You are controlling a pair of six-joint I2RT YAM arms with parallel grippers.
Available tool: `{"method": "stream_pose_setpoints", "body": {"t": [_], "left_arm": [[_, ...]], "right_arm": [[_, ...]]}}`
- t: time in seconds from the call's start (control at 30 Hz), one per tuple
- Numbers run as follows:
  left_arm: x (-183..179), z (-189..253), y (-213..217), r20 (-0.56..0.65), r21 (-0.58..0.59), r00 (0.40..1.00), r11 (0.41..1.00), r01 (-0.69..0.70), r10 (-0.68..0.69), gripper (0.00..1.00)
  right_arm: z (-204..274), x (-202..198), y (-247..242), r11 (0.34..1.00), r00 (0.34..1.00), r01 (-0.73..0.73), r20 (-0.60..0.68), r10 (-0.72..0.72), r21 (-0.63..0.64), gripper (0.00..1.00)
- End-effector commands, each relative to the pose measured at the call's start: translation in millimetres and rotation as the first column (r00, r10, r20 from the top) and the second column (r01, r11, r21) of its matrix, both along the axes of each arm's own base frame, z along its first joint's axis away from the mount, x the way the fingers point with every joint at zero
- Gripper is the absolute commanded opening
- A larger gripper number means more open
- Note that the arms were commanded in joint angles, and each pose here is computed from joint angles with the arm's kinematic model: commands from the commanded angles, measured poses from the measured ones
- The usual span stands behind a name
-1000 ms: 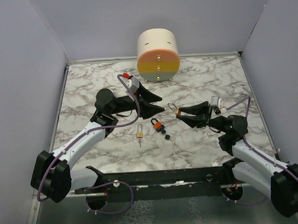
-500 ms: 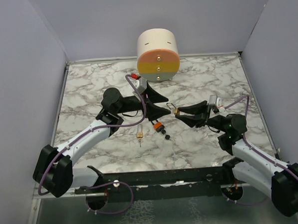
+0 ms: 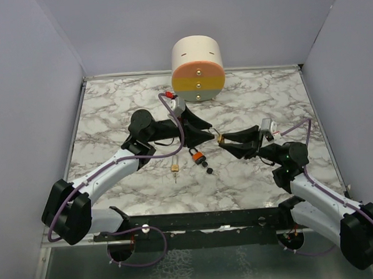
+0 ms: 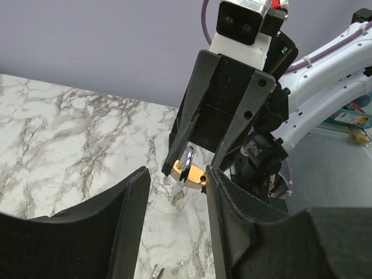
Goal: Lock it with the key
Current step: Lock the lock.
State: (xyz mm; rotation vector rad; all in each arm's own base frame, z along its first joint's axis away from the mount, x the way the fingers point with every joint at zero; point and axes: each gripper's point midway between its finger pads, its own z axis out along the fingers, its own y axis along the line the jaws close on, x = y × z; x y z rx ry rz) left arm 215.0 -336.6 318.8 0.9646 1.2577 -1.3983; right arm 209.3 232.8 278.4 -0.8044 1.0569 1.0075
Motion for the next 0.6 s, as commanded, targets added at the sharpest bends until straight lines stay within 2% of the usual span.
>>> {"method": "stream_pose_setpoints", "body": {"t": [0.0,0.23,0.3,0.47,0.57], "left_arm": [[3,15,-4,0.045,-0.029,0.999,1.000,-0.006,0.008,0.43],[6,18,-3,0.045,-0.038,0.999,0.999,-0.023,0.024,0.22],[6,20,-2,0.047,-0.042,0.998,0.999,-0.030,0.032,0.21],[4,26,0,0.056,-0.055,0.997,0.998,-0.040,0.043,0.31],[3,26,1,0.057,-0.056,0.997,0.998,-0.040,0.043,0.32]], "right_arm": [[21,4,0,0.999,0.998,0.024,0.049,-0.026,0.026,0.01],[19,6,0,0.999,0.998,0.035,0.042,-0.036,0.021,0.01],[17,7,0,0.999,0.998,0.038,0.039,-0.039,0.017,0.01],[17,7,0,0.999,0.998,0.041,0.038,-0.042,0.018,0.01],[17,7,0,0.999,0.998,0.040,0.038,-0.041,0.017,0.01]]}}
